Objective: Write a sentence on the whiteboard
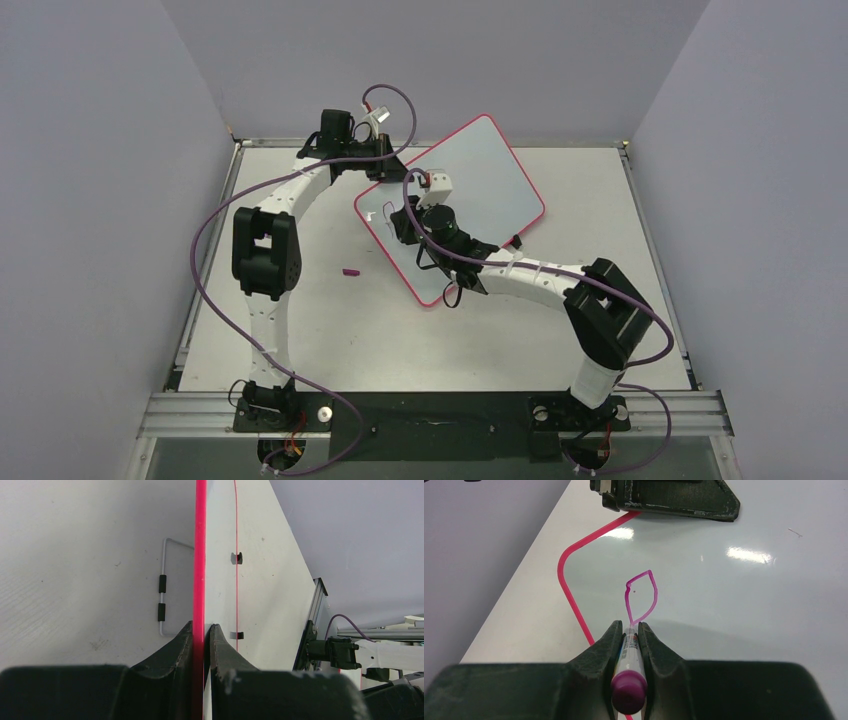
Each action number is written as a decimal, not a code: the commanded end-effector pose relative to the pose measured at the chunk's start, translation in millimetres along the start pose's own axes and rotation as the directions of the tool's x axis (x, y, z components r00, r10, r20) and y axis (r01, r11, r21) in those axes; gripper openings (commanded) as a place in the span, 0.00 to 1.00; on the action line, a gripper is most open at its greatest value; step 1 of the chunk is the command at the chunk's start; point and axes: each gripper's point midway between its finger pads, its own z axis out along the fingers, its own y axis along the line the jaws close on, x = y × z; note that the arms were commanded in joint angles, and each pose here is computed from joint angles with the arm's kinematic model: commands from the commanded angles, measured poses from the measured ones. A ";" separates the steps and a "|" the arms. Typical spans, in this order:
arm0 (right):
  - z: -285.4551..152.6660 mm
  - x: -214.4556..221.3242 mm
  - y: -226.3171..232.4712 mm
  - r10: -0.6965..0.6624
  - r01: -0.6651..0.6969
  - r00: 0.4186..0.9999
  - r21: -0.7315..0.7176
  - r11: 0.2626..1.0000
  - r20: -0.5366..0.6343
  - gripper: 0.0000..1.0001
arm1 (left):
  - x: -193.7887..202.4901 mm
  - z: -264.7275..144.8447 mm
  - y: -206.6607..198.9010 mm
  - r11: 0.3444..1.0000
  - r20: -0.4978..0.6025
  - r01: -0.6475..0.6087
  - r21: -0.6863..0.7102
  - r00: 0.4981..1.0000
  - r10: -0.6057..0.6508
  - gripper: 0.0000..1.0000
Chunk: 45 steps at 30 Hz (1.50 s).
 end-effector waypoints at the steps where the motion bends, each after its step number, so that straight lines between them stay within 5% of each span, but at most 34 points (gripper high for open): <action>1: -7.1 0.4 -7.0 -0.019 0.019 1.000 0.039 0.999 -0.014 0.00 | -4.7 4.9 -16.4 0.991 0.020 -0.134 -0.016 0.991 0.134 0.00; 20: -20.0 15.6 -51.5 -0.008 0.016 0.998 0.141 0.990 -0.055 0.00 | -5.1 4.4 -17.8 0.991 0.024 -0.134 -0.014 0.991 0.134 0.00; 45: -30.0 10.5 7.0 -0.002 0.000 0.998 -0.039 0.999 -0.056 0.00 | -5.5 4.0 -18.5 0.991 0.029 -0.132 -0.015 0.991 0.132 0.00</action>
